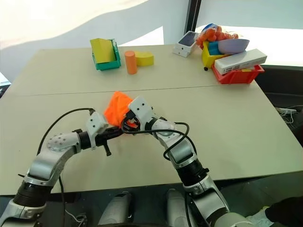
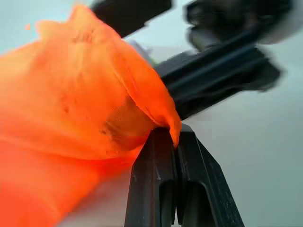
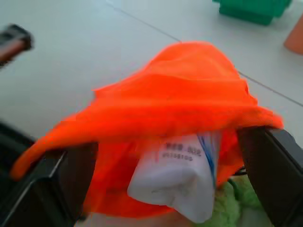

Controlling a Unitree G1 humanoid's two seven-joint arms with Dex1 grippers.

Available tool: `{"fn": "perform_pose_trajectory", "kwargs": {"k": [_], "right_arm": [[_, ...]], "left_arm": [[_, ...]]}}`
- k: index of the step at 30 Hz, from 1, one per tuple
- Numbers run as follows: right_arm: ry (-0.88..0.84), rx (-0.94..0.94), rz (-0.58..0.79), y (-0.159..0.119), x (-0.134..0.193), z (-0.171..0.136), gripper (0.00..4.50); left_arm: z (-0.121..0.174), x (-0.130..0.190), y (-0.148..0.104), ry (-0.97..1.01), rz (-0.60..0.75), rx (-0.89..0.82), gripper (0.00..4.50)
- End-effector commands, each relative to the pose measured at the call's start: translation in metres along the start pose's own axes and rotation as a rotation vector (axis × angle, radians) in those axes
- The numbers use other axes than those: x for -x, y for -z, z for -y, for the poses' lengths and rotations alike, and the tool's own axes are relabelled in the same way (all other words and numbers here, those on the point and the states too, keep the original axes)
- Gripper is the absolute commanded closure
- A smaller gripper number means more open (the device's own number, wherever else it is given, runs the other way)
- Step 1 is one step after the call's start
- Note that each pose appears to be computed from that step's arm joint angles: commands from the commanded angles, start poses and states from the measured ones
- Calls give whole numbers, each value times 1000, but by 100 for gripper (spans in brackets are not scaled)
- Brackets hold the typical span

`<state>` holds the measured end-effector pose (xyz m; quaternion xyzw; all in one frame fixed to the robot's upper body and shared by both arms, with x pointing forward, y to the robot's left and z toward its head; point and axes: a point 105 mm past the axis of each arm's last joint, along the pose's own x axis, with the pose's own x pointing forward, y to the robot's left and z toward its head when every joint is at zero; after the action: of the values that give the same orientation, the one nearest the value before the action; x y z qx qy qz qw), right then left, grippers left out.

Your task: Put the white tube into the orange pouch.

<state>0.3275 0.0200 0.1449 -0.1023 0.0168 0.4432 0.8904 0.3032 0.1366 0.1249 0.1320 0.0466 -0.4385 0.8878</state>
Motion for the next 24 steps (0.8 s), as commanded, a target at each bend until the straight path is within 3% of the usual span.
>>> {"fn": "perform_pose_trajectory", "kwargs": {"k": [1, 6, 8, 11, 16, 24], "right_arm": [[-97, -20, 52, -13, 15, -11, 5], [-125, -48, 45, -3, 35, -3, 5], [-132, -70, 29, 2, 38, -2, 56], [-148, -75, 4, 8, 39, -5, 181], [-162, -68, -55, 20, 25, -16, 448], [-44, -18, -59, 21, -9, -3, 448]], "left_arm": [[-18, 8, -20, -65, 90, 44, 450], [-27, 10, -24, -79, 137, 147, 450], [-27, 11, -25, -77, 149, 173, 450], [-28, 11, -24, -68, 158, 218, 450], [-29, 11, -23, -64, 150, 226, 450], [-26, 13, -19, -54, 129, 212, 450]]}}
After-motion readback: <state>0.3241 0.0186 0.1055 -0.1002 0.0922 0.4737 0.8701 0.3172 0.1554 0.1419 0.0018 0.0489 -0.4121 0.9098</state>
